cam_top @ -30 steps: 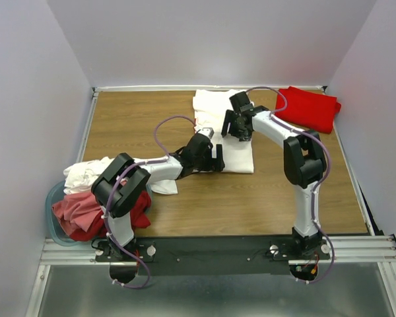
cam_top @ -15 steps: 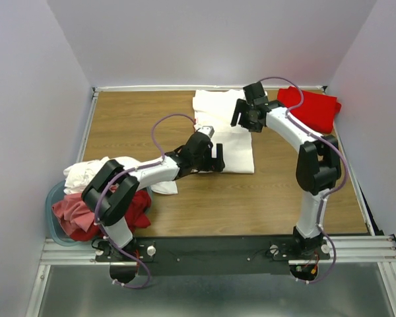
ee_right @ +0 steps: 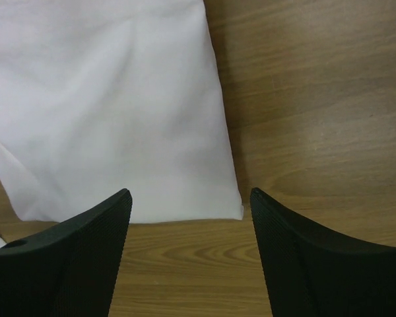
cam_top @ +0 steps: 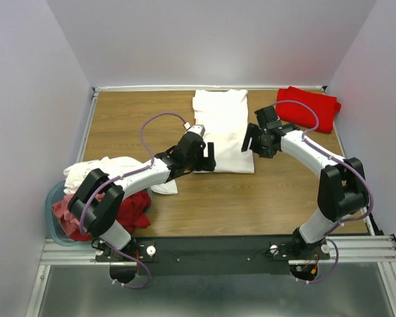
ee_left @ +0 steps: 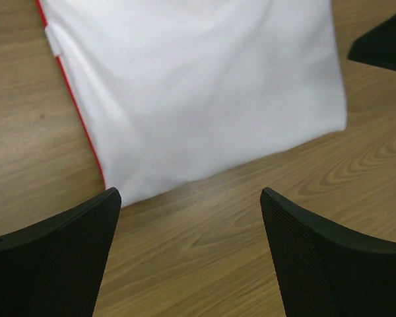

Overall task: Fold and stack the t-shirts
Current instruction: Fold the tshirt

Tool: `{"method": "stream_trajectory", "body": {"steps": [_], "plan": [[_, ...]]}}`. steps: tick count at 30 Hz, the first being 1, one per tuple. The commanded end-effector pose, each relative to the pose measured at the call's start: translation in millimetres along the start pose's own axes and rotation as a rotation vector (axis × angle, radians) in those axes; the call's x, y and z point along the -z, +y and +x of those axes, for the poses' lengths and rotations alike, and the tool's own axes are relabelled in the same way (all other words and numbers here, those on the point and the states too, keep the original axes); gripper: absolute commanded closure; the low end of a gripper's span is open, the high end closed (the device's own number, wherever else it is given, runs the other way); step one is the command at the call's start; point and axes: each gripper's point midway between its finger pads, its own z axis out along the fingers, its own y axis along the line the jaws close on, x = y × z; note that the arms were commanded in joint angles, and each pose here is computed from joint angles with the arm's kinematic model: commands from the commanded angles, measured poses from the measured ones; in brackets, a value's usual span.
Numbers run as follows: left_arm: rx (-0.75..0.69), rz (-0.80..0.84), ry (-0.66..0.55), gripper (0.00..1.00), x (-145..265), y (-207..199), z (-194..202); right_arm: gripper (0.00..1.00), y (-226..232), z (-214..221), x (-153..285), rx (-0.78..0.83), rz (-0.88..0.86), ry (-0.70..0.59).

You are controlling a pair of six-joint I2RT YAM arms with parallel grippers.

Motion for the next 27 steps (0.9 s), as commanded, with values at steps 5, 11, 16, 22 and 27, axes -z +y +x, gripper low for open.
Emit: {"method": "stream_trajectory", "body": {"steps": [5, 11, 16, 22, 27], "plan": [[0.027, -0.099, 0.043, 0.06, 1, 37, 27, 0.32, -16, 45, -6, -0.051, -0.008, 0.072], [0.04, -0.111, 0.053, 0.06, 1, 47, 34, 0.38, -23, 67, -18, -0.062, -0.004, 0.114], [0.04, -0.12, 0.055, 0.06, 0, 51, 35, 0.43, -29, 77, -28, -0.07, 0.013, 0.136], [0.042, -0.144, 0.069, 0.09, -3, 58, 41, 0.51, -37, 90, -38, -0.075, 0.036, 0.165], [0.032, -0.195, 0.09, 0.15, -10, 69, 49, 0.56, -41, 98, -41, -0.075, 0.047, 0.18]]}}
